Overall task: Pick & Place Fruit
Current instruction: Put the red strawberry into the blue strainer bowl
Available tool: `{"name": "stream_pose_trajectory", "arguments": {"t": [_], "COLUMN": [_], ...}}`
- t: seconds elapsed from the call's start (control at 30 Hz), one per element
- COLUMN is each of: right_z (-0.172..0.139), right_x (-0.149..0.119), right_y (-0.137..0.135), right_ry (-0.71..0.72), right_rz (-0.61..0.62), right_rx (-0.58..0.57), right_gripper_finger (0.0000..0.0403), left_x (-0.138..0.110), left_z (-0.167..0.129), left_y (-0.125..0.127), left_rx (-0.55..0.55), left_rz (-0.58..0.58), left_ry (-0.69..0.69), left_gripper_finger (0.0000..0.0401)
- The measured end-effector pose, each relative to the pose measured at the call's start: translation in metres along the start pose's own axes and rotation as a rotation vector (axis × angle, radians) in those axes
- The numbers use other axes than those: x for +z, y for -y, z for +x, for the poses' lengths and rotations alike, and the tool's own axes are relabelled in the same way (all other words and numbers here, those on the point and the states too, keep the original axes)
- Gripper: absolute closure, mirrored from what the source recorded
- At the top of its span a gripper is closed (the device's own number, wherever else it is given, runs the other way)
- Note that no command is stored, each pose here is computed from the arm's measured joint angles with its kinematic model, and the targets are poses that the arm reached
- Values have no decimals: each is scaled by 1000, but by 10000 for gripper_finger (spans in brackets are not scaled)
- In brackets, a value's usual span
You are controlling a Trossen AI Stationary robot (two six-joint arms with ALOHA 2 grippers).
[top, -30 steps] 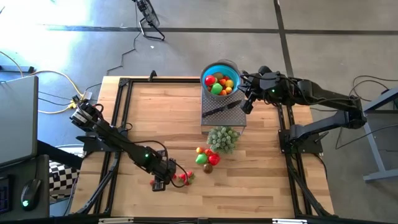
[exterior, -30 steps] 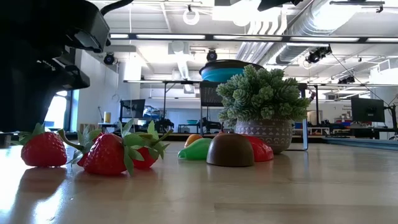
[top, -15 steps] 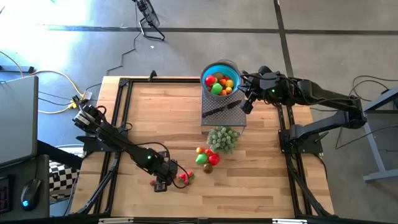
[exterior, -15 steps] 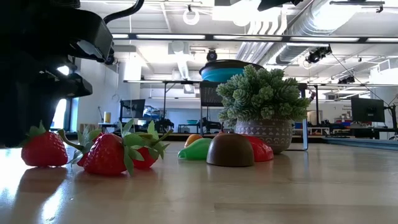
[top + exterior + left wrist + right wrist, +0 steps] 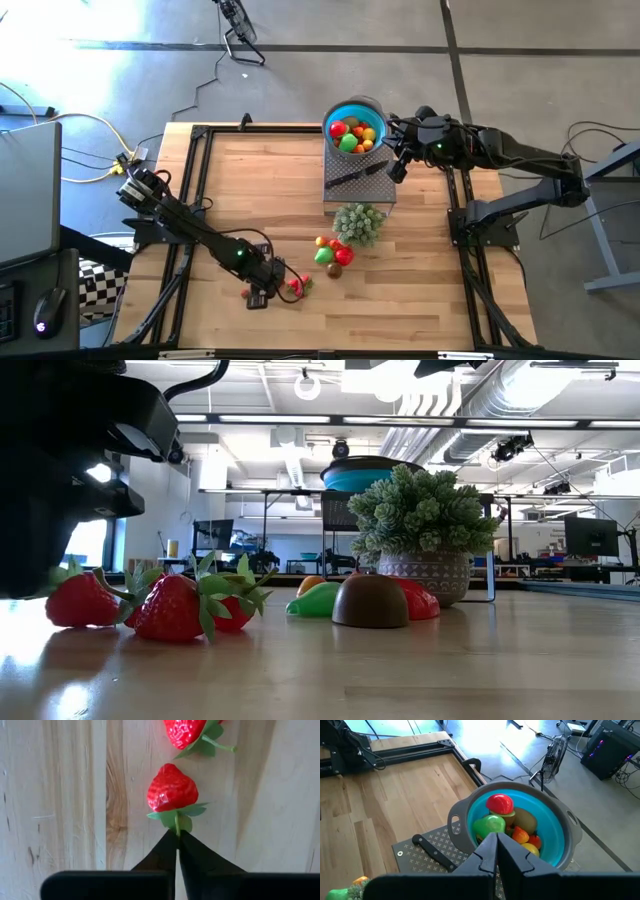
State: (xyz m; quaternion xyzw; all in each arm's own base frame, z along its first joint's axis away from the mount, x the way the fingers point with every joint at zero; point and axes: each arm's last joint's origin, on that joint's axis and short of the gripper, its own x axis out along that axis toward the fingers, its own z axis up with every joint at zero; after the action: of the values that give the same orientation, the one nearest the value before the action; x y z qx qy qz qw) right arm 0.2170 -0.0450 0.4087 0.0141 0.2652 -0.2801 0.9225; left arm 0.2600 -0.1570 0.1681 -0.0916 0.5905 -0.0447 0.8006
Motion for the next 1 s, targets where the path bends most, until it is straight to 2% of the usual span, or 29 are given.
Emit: {"name": "stream_pose_trajectory", "arguments": {"t": [0.33,0.67,0.8,1.0], "right_z": [0,0,0,0], "right_x": [0,0,0,-1], "right_y": [0,0,-1,-1], "right_ry": [0,0,-5,-14], "right_rz": [-4,-7,-7,-11], "right_rx": [0,3,46,51], "right_gripper_finger": [398,398,398,398], "left_x": [-1,3,7,12], "left_z": [-4,-47,-67,-97], "left_y": [0,-21,-31,-47], "left_rx": [-16,-12,-38,-65], "left_rz": [-7,-55,-73,-127], "left_ry": [-13,40,113,222], "left_gripper_finger": [397,399,400,400]}}
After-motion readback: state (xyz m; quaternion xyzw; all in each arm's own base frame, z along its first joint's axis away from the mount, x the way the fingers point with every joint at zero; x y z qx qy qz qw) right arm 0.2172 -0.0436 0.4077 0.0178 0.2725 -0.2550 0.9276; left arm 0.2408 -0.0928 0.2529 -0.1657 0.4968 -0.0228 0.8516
